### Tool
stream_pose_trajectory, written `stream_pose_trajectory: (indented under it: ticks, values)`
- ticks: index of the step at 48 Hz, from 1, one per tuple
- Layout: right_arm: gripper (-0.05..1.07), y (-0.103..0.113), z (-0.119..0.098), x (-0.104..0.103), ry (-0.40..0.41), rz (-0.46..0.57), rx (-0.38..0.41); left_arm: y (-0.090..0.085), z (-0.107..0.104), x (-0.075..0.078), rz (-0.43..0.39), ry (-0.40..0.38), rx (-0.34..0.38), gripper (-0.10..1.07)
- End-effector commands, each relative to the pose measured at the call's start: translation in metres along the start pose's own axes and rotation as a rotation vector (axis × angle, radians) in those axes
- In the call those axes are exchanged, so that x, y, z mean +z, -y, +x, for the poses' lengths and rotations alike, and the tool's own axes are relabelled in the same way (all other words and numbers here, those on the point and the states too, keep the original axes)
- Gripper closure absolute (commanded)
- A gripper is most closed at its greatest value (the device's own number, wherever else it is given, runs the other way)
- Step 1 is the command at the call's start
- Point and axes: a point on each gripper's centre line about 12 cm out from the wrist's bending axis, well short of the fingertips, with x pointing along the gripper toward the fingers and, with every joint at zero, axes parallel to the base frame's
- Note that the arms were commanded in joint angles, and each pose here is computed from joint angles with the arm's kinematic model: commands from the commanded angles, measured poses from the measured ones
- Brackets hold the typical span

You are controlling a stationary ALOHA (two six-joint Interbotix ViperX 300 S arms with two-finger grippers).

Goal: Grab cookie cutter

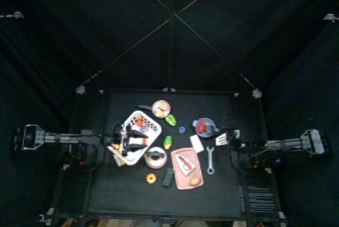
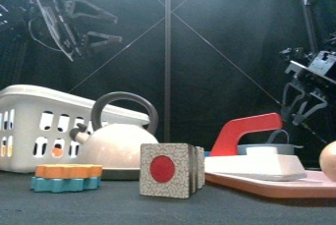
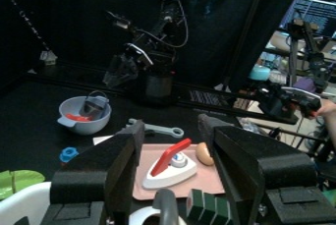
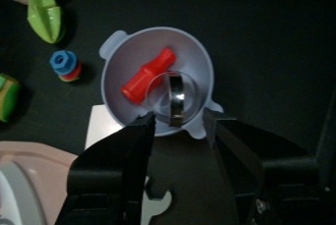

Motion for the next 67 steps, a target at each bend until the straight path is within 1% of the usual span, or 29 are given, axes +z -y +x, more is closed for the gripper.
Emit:
stream_pose_trajectory:
  ticks: [1, 11, 27, 33, 42, 48, 67]
  values:
    - [0.22, 0.0, 0.009, 0.003, -0.013, 0.013, 0.001, 0.001, 0.004, 0.007, 0.009, 0.019, -0.008, 0.12]
    - [0.22, 0.004, 0.02, 0.001, -0.04, 0.011, -0.034, 0.002, 0.004, 0.006, 0.008, 0.018, -0.01, 0.12]
    - [0.23, 0.002, 0.023, 0.002, -0.039, 0.0, -0.04, 0.001, 0.004, 0.005, 0.004, 0.01, -0.003, 0.12]
    - [0.27, 0.002, 0.023, 0.002, -0.038, -0.002, -0.038, 0.001, 0.004, 0.004, 0.004, 0.009, -0.003, 0.12]
    - [0.37, 0.0, 0.023, 0.002, -0.039, -0.004, -0.032, 0.0, 0.004, 0.004, -0.002, 0.01, 0.0, 0.12]
    - [0.41, 0.0, 0.022, 0.003, -0.039, -0.003, -0.029, 0.0, 0.004, 0.004, -0.002, 0.01, 0.0, 0.12]
    - [0.43, -0.005, 0.022, 0.006, -0.026, -0.012, -0.013, 0.0, 0.004, 0.004, -0.002, 0.01, 0.0, 0.12]
